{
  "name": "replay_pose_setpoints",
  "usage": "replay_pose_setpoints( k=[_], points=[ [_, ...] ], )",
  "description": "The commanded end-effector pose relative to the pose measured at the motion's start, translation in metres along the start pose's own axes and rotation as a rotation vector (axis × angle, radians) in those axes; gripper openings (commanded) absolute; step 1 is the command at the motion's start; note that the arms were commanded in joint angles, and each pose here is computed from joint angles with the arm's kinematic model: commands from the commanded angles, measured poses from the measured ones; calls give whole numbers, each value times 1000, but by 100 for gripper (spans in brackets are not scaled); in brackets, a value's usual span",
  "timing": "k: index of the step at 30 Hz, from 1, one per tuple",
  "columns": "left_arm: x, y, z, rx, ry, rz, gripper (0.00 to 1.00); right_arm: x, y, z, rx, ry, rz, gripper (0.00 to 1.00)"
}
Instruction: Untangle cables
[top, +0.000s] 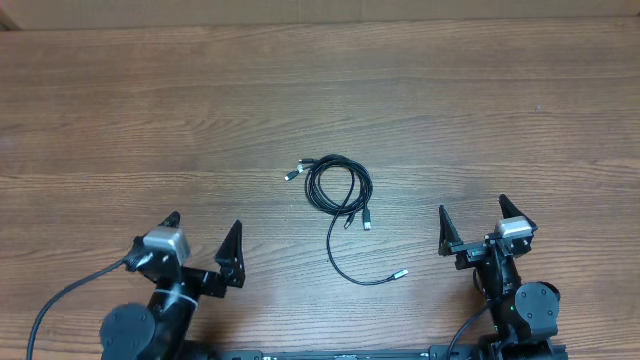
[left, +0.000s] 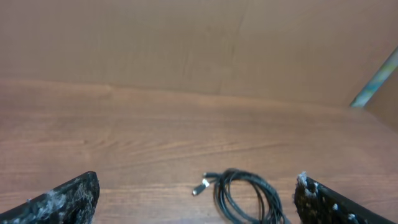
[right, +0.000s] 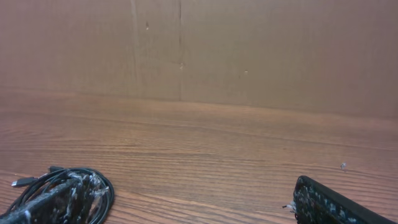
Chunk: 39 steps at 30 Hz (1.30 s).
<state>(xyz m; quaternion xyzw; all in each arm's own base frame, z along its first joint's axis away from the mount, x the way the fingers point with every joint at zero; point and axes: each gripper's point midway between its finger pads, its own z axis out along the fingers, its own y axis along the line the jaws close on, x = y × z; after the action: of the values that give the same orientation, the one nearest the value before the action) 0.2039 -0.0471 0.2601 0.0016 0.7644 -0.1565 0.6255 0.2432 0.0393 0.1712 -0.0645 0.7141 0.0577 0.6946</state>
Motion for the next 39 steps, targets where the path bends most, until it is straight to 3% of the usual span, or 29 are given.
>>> replay_pose_setpoints(
  k=[1, 19, 39],
  points=[
    [1, 1, 1, -8, 22, 5, 99, 1, -1, 0, 4, -5, -2, 100],
    [114, 25, -31, -122, 505, -46, 100, 2, -1, 0, 4, -5, -2, 100],
    [115, 25, -30, -124, 504, -45, 100, 2, -1, 0, 4, -5, -2, 100]
  ],
)
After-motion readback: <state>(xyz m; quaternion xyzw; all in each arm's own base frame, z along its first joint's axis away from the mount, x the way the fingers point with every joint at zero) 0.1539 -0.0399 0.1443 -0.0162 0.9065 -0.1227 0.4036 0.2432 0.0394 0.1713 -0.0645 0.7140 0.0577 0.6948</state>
